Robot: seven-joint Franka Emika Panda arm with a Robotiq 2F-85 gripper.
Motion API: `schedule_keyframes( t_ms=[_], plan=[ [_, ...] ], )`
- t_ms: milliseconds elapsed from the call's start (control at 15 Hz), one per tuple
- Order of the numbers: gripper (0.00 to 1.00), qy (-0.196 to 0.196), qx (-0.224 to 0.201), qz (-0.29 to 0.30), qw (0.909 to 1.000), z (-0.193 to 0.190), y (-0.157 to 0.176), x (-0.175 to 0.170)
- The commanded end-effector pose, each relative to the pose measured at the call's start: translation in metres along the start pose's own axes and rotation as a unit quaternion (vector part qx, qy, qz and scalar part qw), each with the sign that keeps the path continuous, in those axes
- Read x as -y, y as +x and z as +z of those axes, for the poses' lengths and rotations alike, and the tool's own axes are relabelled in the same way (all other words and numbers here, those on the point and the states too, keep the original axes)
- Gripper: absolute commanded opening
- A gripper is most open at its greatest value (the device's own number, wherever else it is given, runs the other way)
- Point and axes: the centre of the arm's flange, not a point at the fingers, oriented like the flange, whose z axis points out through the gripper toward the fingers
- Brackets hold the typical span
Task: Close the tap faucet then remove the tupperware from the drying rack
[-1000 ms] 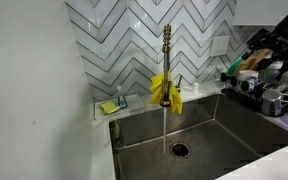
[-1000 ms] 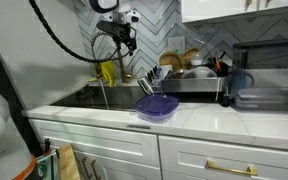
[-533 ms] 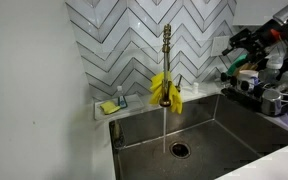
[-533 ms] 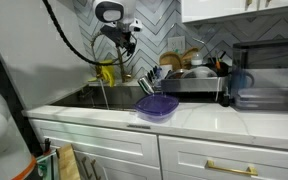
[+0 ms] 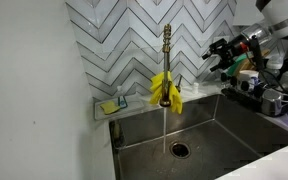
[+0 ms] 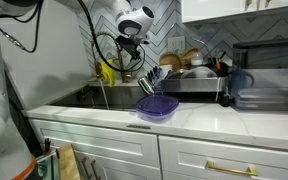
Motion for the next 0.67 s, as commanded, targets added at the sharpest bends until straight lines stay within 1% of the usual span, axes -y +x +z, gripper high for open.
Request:
schedule_keyframes(
  t_ms=[0,200,333,467,533,600],
  plan=[
    [1.00,0.025,0.041,-0.012,0.9988,0.021,0.047,-0.012],
    [1.00,0.022,0.057,-0.023,0.9979,0.041,0.063,-0.015],
    [1.00,0.000,0.060,-0.037,0.9976,0.056,0.071,-0.012],
    [1.00,-0.027,0.080,-0.072,0.9939,0.069,0.075,-0.009],
    [1.00,-0.007,0.065,-0.054,0.9964,0.057,0.056,-0.010],
    [1.00,-0.014,0.071,-0.064,0.9953,0.062,0.059,-0.008]
  ],
)
